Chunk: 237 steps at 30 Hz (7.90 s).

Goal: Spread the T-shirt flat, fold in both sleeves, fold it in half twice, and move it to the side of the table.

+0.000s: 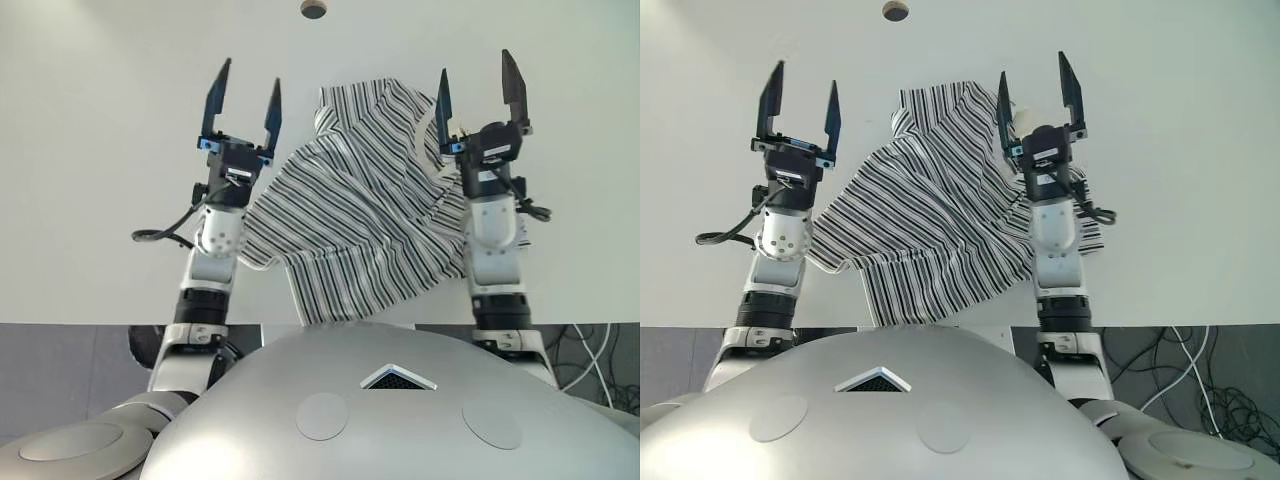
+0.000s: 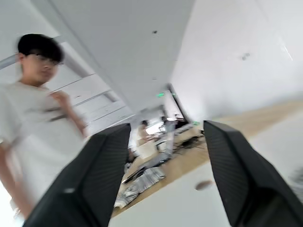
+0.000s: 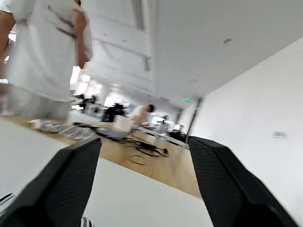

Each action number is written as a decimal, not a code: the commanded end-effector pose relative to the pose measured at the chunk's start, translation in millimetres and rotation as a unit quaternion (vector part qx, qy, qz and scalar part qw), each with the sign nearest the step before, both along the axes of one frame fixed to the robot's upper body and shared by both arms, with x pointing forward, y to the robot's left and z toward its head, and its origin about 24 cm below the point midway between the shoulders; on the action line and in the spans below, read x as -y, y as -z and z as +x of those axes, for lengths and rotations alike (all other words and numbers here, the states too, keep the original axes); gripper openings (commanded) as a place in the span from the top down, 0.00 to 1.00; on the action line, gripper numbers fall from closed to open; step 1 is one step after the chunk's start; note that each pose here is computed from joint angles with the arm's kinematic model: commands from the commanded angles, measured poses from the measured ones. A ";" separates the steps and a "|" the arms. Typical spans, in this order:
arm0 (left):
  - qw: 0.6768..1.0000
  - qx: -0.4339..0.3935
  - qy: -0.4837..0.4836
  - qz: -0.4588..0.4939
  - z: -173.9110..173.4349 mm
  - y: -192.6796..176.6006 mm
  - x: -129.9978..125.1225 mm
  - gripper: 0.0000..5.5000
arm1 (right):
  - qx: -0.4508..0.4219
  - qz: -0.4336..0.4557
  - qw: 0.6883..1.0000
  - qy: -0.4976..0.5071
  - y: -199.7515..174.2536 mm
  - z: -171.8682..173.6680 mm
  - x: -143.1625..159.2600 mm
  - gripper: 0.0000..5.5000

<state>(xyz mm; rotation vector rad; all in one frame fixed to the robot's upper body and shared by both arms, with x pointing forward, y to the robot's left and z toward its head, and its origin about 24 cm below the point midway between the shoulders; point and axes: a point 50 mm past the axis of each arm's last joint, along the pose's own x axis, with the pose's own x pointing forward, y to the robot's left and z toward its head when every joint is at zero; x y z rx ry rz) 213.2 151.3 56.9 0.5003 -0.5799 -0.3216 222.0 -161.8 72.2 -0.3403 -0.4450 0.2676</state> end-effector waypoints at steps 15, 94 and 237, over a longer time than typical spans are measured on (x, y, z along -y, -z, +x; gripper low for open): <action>0.879 -0.121 0.200 0.415 -29.6 58.8 -40.7 0.48 | -0.266 -0.298 0.905 -0.150 12.3 -55.1 100.7 0.38; 0.953 -0.197 0.216 -0.077 28.2 -57.3 12.5 0.48 | -0.458 -0.433 0.690 -0.356 31.2 -117.3 91.2 0.38; 0.738 -0.626 -0.052 -0.245 66.9 39.6 -57.0 1.00 | -0.264 0.011 0.964 -0.013 -59.0 2.8 125.4 0.37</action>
